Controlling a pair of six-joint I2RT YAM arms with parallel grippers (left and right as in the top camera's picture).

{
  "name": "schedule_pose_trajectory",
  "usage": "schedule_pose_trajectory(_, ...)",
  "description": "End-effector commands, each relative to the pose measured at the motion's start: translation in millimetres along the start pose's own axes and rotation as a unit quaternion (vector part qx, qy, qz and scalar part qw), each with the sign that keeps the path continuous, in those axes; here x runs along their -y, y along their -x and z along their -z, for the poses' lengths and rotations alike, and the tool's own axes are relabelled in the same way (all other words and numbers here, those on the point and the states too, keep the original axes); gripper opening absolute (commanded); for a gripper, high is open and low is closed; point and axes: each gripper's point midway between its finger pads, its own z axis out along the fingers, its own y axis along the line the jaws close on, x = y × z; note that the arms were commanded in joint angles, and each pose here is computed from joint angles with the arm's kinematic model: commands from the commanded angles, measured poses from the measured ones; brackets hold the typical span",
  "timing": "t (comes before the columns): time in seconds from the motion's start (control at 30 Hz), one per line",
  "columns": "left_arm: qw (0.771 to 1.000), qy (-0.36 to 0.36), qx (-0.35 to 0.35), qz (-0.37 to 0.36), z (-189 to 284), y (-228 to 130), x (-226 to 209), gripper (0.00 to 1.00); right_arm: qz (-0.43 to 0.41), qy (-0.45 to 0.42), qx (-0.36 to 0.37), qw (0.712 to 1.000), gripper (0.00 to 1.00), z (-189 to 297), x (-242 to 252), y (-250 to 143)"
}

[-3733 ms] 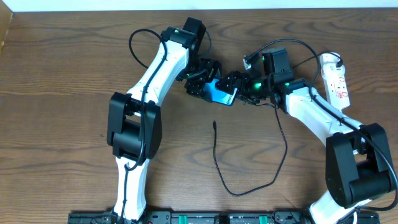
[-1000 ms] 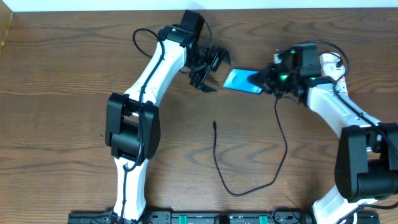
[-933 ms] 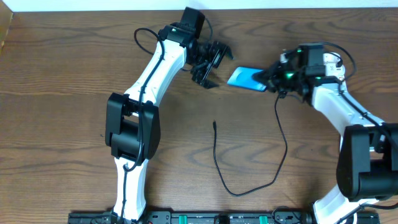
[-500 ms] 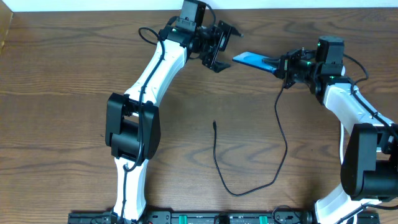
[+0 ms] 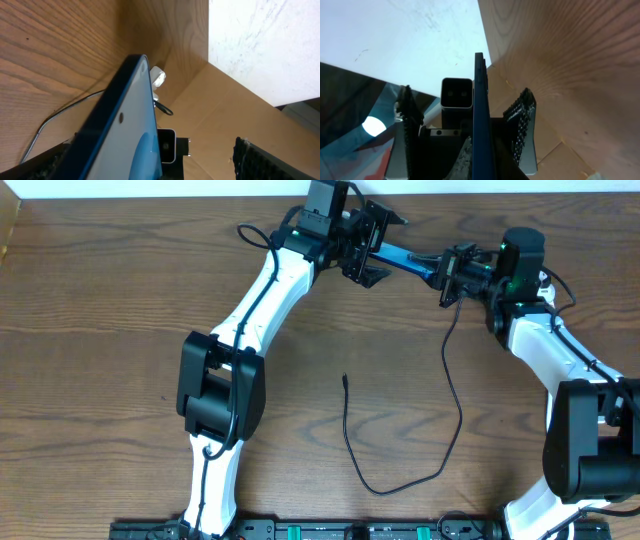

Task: Plug charger to phone and switch on socket

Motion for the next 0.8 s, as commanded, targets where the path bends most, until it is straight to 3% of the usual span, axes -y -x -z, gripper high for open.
schedule_pose_trajectory(0.0, 1.0, -0.019, 0.017, -0.009, 13.7, -2.0, 17.7, 0.94, -0.01, 0.0, -0.021, 1.0, 0.01, -3.2, -6.1, -12.2)
schedule_pose_trajectory(0.13, 1.0, -0.019, 0.018, -0.009, 13.7, -1.8, 17.6, 0.93, -0.013, 0.002, -0.022, 1.0, 0.01, -3.2, -7.2, -12.7)
schedule_pose_trajectory(0.23, 0.999, -0.019, 0.029, -0.009, 13.8, 1.9, 17.4, 0.83, -0.012, 0.002, -0.022, 1.0, 0.01, -3.2, -7.6, -12.8)
schedule_pose_trajectory(0.43, 0.999, -0.018, 0.03, -0.008, 13.9, 2.5, 17.1, 0.75, -0.011, 0.003, -0.022, 1.0, 0.01, -3.2, -7.9, -12.8)
schedule_pose_trajectory(0.77, 0.999, -0.018, 0.03, -0.008, 13.9, 2.5, 17.0, 0.73, -0.003, 0.011, 0.001, 1.0, 0.01, -3.3, -10.7, -4.8)
